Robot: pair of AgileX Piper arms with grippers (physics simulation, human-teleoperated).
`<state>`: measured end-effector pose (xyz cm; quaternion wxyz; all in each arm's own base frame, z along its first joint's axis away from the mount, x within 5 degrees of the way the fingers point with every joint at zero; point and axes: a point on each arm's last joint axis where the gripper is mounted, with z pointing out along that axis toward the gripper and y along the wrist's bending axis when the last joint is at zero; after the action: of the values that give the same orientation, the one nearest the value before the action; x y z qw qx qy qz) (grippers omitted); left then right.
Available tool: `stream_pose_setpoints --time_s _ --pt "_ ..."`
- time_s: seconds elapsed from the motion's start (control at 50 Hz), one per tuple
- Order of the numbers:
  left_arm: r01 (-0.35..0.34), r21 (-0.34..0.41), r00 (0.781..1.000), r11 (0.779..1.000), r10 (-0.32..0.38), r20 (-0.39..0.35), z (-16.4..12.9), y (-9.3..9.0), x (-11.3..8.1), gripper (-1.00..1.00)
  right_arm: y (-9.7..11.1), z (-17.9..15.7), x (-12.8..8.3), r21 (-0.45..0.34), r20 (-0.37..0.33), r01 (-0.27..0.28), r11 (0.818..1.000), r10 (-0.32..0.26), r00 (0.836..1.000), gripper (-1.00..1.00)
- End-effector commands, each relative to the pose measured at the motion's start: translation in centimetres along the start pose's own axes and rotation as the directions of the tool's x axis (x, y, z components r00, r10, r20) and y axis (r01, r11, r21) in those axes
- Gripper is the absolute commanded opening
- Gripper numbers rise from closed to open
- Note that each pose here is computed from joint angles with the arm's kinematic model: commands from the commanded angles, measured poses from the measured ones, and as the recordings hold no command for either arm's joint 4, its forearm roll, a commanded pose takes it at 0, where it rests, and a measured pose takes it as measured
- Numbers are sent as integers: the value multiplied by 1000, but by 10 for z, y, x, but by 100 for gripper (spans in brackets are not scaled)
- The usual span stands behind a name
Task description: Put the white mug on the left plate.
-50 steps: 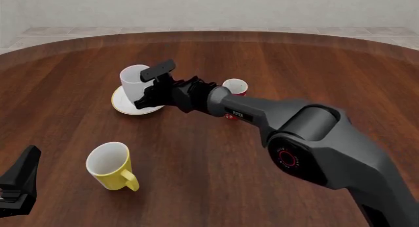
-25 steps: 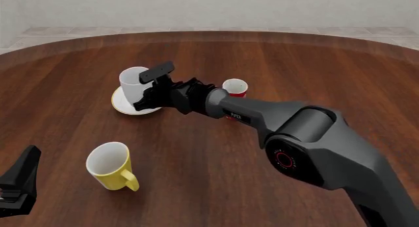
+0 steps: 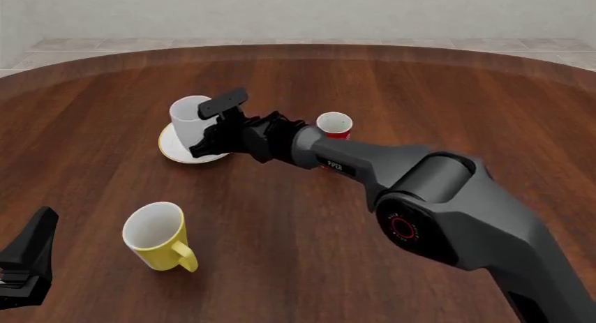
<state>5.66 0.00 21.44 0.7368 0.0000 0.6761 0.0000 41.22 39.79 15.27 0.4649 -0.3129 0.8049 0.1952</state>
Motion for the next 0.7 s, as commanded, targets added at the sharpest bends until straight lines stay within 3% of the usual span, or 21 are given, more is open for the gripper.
stream_pose_setpoints --time_s 0.02,0.2,0.26,0.28,0.7 --pt "0 0 1000 1000 0 0 0 0 0 100 1 1 -1 -1 3 -5 1000 5 1000 -100" --pt "0 0 1000 1000 0 0 0 0 0 100 3 1 0 -4 2 -3 1000 3 1000 -100" --pt "0 0 1000 1000 0 0 0 0 0 100 -8 3 -1 12 -2 -12 1000 12 1000 -100" --pt "0 0 1000 1000 0 0 0 0 0 100 -2 2 -1 4 -1 -12 1000 12 1000 100" --pt "0 0 1000 1000 0 0 0 0 0 100 2 0 -2 -3 3 -23 1000 23 1000 100"
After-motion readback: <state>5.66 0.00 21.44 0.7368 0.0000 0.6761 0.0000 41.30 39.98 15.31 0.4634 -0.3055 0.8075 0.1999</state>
